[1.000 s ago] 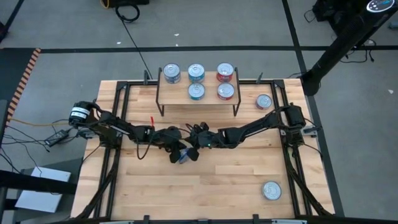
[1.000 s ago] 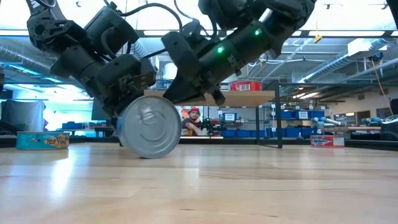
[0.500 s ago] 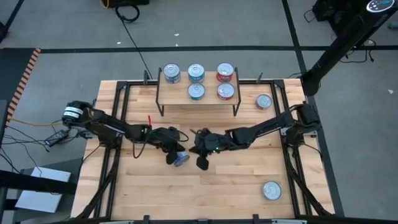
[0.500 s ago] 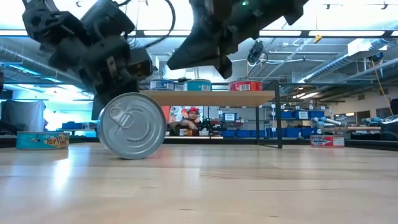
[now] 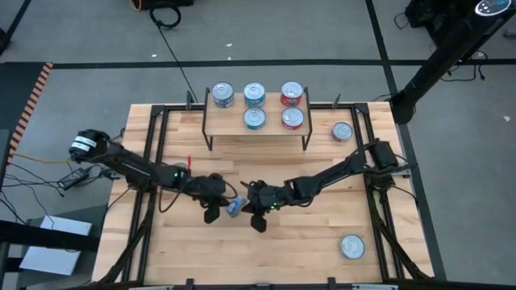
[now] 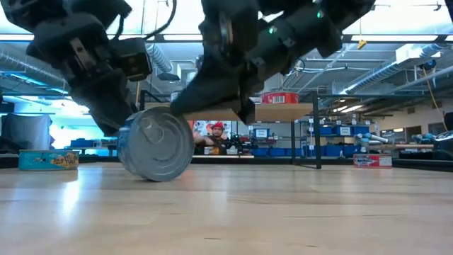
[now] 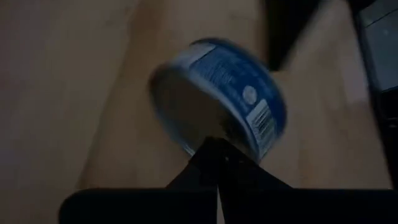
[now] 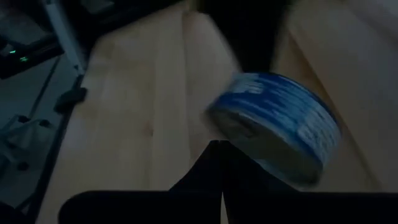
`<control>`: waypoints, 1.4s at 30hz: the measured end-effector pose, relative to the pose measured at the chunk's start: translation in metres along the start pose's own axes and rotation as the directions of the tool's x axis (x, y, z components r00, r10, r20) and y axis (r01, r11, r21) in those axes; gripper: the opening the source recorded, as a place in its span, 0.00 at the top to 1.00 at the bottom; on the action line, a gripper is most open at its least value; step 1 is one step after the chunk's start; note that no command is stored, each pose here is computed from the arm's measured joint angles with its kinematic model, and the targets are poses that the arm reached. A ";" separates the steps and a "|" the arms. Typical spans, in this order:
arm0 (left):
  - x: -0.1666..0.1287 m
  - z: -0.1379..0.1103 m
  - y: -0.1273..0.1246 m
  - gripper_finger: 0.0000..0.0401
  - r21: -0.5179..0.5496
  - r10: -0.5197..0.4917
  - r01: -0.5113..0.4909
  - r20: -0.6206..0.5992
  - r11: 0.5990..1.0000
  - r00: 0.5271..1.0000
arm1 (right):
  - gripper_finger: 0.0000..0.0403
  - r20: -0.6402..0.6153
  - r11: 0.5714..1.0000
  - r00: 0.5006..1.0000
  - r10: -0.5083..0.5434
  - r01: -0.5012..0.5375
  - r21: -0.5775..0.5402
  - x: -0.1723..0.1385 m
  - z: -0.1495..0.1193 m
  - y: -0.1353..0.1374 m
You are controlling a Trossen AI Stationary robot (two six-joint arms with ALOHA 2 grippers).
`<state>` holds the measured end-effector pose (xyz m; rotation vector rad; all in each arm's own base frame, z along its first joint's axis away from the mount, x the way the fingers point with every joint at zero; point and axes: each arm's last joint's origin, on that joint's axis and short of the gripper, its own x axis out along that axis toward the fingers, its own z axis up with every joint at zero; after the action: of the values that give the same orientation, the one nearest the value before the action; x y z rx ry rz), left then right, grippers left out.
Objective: Stack canned seafood by type on shelf
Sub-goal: Put the blue tuna can on the shelf
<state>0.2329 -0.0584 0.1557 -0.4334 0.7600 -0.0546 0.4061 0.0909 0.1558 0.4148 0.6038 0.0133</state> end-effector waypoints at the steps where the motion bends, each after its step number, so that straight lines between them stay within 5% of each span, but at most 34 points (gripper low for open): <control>1: 0.000 0.000 -0.003 1.00 -0.006 -0.007 0.007 0.010 1.000 1.000 | 0.98 -0.004 1.000 1.000 -0.010 0.010 0.016 0.002 -0.001 -0.002; 21: -0.015 0.003 -0.046 1.00 -0.043 -0.177 0.188 0.196 0.981 0.965 | 0.98 0.046 0.993 0.996 -0.082 0.078 0.089 0.000 0.012 -0.021; 27: -0.040 0.019 -0.056 0.99 0.108 -0.233 0.215 0.188 0.971 0.954 | 0.98 0.045 0.996 0.998 -0.049 0.045 0.079 -0.019 0.023 -0.009; 34: -0.052 0.036 -0.063 0.91 0.303 -0.081 0.058 0.063 0.951 0.995 | 0.98 -0.001 0.991 0.991 0.130 -0.130 0.022 -0.038 0.021 0.028; 42: -0.053 0.045 -0.059 0.91 0.304 -0.041 0.008 0.103 0.953 0.994 | 0.98 0.002 0.979 0.986 0.169 -0.168 0.113 -0.016 -0.004 0.042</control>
<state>0.2311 -0.0846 0.2429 -0.1516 0.6266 -0.1681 0.3951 0.1288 0.1772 0.5752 0.5766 0.1436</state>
